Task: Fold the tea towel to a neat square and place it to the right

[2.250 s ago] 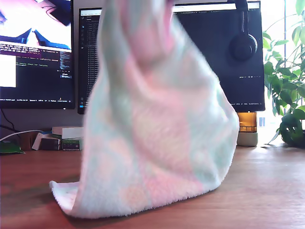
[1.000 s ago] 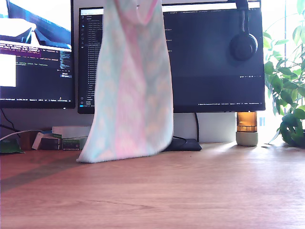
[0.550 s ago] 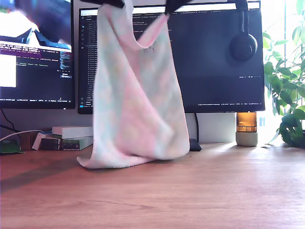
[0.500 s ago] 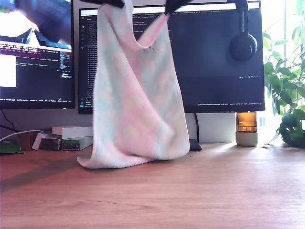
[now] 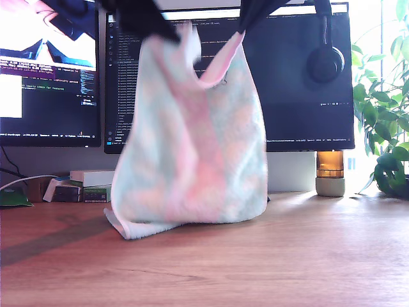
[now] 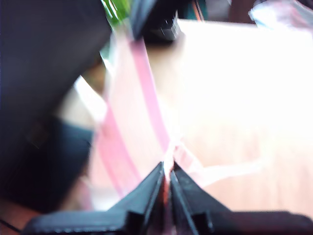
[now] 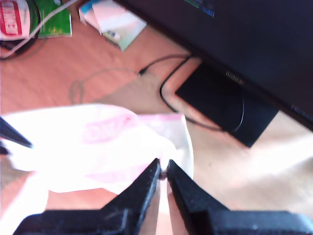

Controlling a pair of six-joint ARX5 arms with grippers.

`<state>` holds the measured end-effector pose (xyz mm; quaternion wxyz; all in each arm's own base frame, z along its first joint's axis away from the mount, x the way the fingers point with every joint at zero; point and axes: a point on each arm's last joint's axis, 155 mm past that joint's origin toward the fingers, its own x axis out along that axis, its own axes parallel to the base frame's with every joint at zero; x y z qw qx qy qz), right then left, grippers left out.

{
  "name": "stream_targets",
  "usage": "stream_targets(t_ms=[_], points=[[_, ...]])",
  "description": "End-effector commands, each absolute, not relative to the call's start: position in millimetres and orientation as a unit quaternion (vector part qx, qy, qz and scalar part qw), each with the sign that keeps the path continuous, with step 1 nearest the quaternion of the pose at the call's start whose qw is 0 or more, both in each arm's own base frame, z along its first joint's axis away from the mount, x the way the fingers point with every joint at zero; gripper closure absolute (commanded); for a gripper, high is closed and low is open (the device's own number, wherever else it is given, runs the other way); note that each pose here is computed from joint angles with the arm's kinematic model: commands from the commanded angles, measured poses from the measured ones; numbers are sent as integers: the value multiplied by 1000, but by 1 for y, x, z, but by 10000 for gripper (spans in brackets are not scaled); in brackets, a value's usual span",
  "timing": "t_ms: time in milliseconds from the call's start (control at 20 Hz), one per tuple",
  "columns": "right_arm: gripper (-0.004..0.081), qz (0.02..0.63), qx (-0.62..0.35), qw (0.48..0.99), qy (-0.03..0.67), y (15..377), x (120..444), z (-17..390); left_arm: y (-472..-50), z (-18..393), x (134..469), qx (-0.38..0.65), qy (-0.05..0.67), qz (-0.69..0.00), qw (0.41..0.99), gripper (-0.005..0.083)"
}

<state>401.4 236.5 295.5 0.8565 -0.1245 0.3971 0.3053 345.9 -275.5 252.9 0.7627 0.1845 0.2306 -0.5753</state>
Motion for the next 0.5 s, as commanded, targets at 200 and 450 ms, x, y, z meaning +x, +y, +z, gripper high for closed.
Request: stream_targets(t_ms=[200,450], points=[[783,305,-133,831,445,228,381,254,-267,225,323,177,254,-577,756,795],[783,304,-126,835,442,209,342,249,-266,211,287,149,262,-580,757,795]])
